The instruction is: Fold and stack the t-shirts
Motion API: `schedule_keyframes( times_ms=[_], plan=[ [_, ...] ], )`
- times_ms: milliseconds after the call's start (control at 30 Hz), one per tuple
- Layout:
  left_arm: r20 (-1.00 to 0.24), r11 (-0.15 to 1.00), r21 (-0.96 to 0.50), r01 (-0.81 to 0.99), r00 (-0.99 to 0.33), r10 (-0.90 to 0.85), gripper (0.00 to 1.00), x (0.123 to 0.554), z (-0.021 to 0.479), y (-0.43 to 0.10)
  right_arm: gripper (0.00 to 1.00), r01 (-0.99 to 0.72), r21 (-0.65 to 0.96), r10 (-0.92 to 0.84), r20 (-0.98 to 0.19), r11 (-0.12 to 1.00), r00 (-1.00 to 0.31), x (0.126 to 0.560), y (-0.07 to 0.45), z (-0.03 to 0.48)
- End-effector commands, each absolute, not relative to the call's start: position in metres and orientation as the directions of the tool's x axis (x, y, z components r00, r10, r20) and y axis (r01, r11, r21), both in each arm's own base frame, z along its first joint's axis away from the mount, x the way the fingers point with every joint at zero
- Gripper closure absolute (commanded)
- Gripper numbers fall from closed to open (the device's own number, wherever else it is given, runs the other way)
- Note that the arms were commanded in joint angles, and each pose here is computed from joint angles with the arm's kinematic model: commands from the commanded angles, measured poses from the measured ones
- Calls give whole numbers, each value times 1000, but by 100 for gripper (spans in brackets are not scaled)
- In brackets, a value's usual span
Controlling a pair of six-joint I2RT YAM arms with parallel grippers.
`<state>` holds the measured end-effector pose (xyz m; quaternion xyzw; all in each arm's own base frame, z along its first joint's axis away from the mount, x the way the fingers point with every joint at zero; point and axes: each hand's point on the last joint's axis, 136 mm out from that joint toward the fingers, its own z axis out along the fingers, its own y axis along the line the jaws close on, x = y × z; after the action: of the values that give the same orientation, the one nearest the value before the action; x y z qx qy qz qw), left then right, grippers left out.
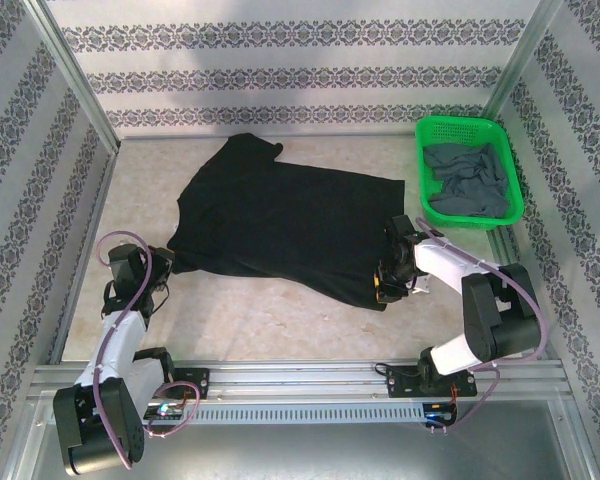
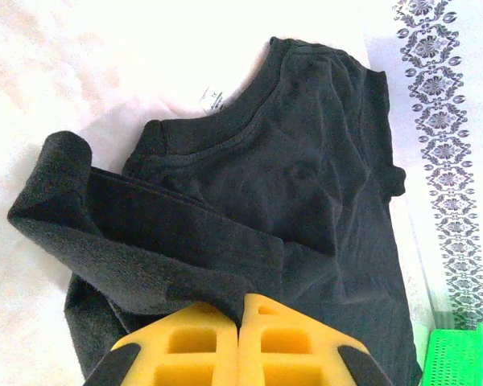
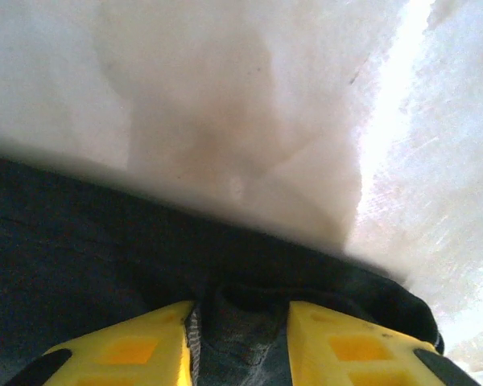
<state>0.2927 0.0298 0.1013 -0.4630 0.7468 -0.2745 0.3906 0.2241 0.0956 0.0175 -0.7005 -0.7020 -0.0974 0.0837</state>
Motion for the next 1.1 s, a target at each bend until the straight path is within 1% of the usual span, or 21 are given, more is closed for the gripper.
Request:
schedule_keyframes(
  times_ms=[0,67,133,200,300,400,633,733,800,867,967,1067],
  plan=[
    [-351,430,-782,-451,-252,-902,100,298,109,30,77,1000,27,965,263,-7,-1,230,98,23],
    [-352,431,-782,-450,-252,-901,100,299,110,30,91,999,32,966,259,-3,-5,229,97,25],
    [-353,432,-783,-447,-252,-901,100,299,111,30,97,999,52,969,247,-3,-10,229,95,31],
    [-351,430,-784,-448,-252,-902,100,299,111,30,99,997,74,971,239,3,-20,231,94,38],
    [-351,430,-784,-448,-252,-902,100,299,110,30,100,993,113,972,229,20,-46,236,93,54],
    [-352,431,-786,-443,-252,-902,100,301,112,29,100,980,194,976,195,55,-93,250,90,80],
    [-356,422,-809,-408,-230,-906,100,314,130,31,100,896,408,971,82,174,-226,300,85,147],
    [-370,423,-829,-367,-208,-905,100,328,156,34,100,817,516,955,-3,256,-297,332,85,178],
    [-394,440,-838,-325,-198,-897,100,342,184,36,100,735,595,933,-74,325,-352,359,87,203],
    [-429,464,-843,-271,-182,-885,100,357,218,39,100,634,660,904,-180,403,-388,386,86,235],
    [-487,508,-841,-184,-151,-860,100,376,276,42,100,465,721,850,-353,514,-392,421,81,290],
    [-547,557,-825,-94,-112,-830,100,387,335,43,100,314,767,820,-457,559,-344,443,74,344]
  ],
)
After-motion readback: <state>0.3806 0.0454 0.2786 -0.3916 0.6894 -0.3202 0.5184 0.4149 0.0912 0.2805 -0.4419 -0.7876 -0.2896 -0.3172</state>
